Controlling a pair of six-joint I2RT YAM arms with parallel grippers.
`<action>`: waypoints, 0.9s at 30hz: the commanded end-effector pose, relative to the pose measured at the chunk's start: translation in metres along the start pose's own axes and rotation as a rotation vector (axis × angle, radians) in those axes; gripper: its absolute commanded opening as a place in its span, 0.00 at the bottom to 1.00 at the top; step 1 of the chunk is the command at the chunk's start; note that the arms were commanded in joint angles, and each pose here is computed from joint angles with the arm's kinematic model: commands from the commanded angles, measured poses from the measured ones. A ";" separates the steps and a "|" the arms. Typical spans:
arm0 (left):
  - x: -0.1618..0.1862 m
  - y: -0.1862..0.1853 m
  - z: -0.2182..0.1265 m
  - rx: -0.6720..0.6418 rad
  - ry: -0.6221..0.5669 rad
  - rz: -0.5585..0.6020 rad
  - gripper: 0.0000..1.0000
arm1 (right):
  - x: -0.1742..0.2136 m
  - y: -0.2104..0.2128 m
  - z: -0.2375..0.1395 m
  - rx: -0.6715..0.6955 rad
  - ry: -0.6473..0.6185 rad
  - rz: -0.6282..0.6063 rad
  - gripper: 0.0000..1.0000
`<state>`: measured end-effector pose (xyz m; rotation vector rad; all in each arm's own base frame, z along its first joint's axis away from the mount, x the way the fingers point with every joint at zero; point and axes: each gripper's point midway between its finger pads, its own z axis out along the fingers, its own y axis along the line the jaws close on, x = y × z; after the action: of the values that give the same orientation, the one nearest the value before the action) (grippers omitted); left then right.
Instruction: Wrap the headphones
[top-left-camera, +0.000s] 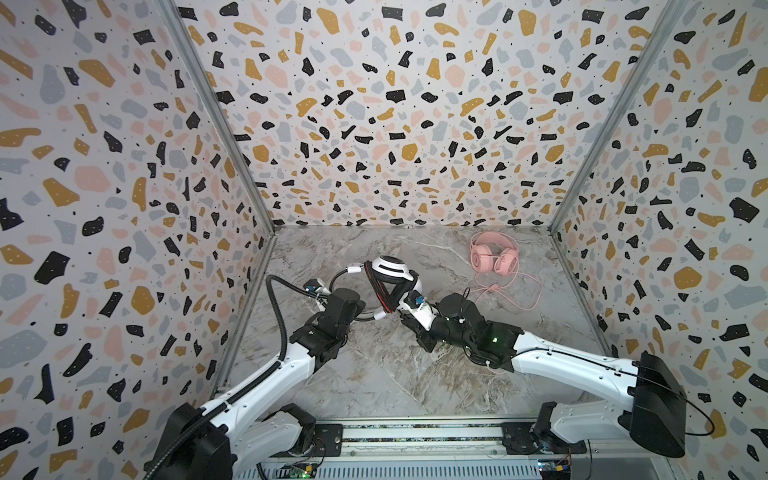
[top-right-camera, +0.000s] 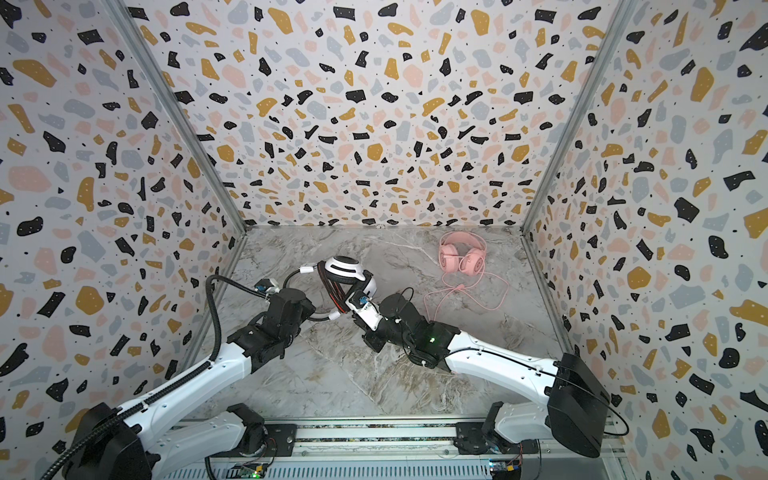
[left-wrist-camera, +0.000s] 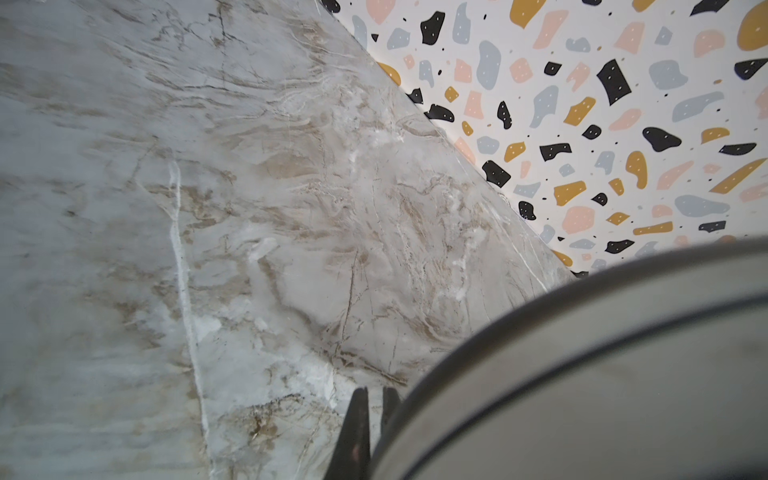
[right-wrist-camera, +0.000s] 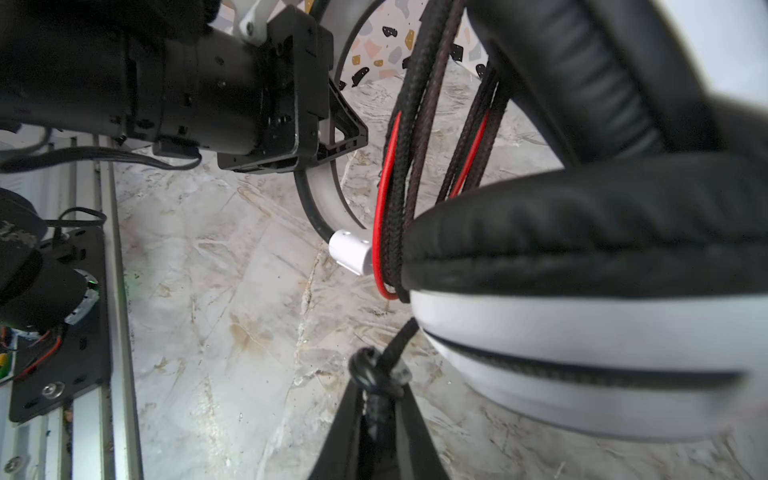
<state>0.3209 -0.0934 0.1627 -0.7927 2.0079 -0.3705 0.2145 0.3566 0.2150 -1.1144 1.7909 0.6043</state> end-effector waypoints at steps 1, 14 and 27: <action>-0.019 -0.027 -0.001 0.060 -0.064 0.058 0.00 | -0.047 -0.006 -0.022 0.041 -0.089 -0.059 0.04; 0.012 -0.020 0.002 -0.059 -0.013 0.500 0.00 | -0.053 -0.024 -0.006 0.057 -0.004 -0.064 0.04; 0.087 -0.055 -0.018 0.349 0.277 0.799 0.00 | -0.034 -0.082 -0.006 0.213 0.064 0.014 0.05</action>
<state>0.3253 -0.1629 0.1642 -0.0304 2.1621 -0.2458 0.2408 0.3412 0.1898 -1.2097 1.9931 0.4808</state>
